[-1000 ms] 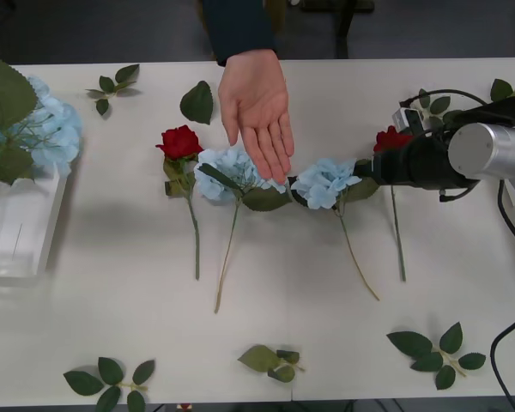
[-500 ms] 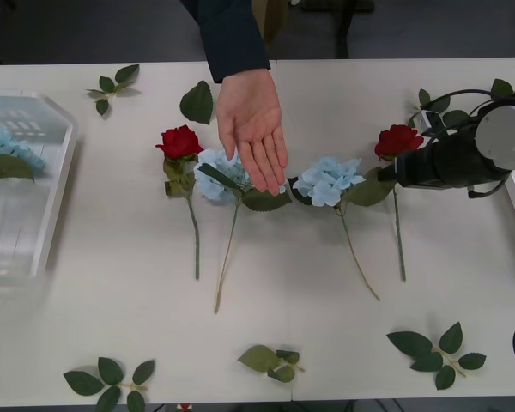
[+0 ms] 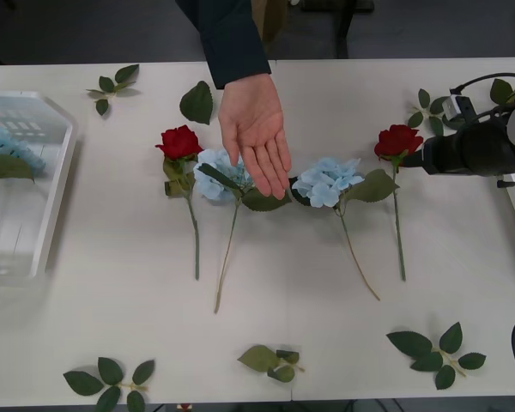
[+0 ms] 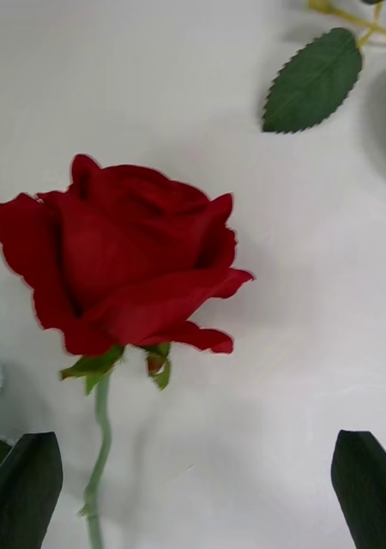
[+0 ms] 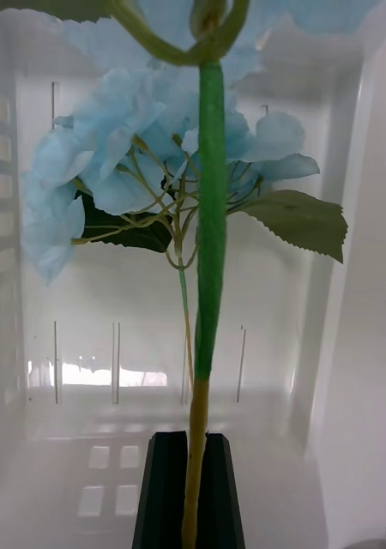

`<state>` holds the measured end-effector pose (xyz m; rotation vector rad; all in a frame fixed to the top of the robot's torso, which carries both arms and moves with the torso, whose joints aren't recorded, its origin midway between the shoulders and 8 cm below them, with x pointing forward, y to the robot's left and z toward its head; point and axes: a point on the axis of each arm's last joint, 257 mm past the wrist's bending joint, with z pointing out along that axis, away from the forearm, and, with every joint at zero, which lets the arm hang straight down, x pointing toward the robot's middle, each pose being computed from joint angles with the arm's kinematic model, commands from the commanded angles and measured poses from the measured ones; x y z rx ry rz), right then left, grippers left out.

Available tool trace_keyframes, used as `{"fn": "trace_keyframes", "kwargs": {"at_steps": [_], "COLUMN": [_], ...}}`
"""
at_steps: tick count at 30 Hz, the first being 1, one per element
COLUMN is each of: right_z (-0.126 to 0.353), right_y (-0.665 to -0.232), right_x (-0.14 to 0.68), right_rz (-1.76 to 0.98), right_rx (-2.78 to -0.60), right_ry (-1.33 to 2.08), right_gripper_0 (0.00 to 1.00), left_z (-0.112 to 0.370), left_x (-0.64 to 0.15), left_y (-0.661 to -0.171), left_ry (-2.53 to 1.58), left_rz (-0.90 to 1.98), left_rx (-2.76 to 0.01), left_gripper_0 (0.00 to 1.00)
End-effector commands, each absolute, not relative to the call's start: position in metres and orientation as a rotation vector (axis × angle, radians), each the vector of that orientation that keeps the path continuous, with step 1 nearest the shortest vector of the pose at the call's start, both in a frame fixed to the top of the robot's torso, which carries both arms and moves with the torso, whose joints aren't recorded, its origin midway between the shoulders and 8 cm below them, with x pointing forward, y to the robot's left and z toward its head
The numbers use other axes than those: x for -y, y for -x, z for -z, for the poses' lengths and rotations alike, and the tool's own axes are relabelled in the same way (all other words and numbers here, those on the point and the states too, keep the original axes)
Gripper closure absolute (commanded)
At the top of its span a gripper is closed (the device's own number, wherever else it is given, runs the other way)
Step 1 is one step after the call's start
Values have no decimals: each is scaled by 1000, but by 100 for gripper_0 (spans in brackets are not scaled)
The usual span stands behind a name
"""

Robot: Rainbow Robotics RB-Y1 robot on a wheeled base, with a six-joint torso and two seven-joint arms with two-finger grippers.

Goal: Place the red flowers into the right box and the blue flowers into the left box. If a person shows an open palm, hand one flower to the person first, then continue sorting.

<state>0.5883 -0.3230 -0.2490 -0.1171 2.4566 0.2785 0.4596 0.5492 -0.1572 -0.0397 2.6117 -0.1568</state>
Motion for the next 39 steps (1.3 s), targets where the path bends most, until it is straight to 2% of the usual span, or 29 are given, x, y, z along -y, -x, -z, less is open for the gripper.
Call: {"fn": "trace_keyframes", "kwargs": {"at_steps": [1,17,18,19,20,21,22,25,26,27,33,39], "right_z": [244,279,282,283,283,284,284,284,284,284,277,230], "right_y": [-604,-608,-608,-608,-608,-608,-608,-608,-609,-609,-611,-606], "right_x": [296,237,235,234,235,235,236,239,239,239,239,230], "right_rz": [-264,-234,-220,-216,-207,-202,-196,-181,-180,-177,-214,-387], "right_rx": [-2423,-2393,-2391,-2390,-2389,-2390,-2391,-2390,-2389,-2388,-2375,-2354], "right_ry": [137,233,247,250,254,255,257,261,260,262,239,220], "right_gripper_0": [9,9,13,17,28,39,54,92,98,100,100,100], "left_z": [141,151,152,152,152,151,152,152,153,153,154,154], "left_x": [-557,-559,-558,-558,-558,-558,-557,-559,-559,-560,-562,-545], "left_y": [-468,-461,-461,-462,-461,-461,-461,-460,-460,-460,-459,-456], "left_ry": [52,127,126,124,124,123,119,118,116,114,101,85], "left_rz": [116,196,203,205,206,206,207,205,202,199,186,261], "left_rx": [-2593,-2605,-2605,-2605,-2604,-2605,-2605,-2608,-2608,-2609,-2614,-2627], "left_gripper_0": [100,99,60,43,21,12,9,9,9,9,9,9]}}
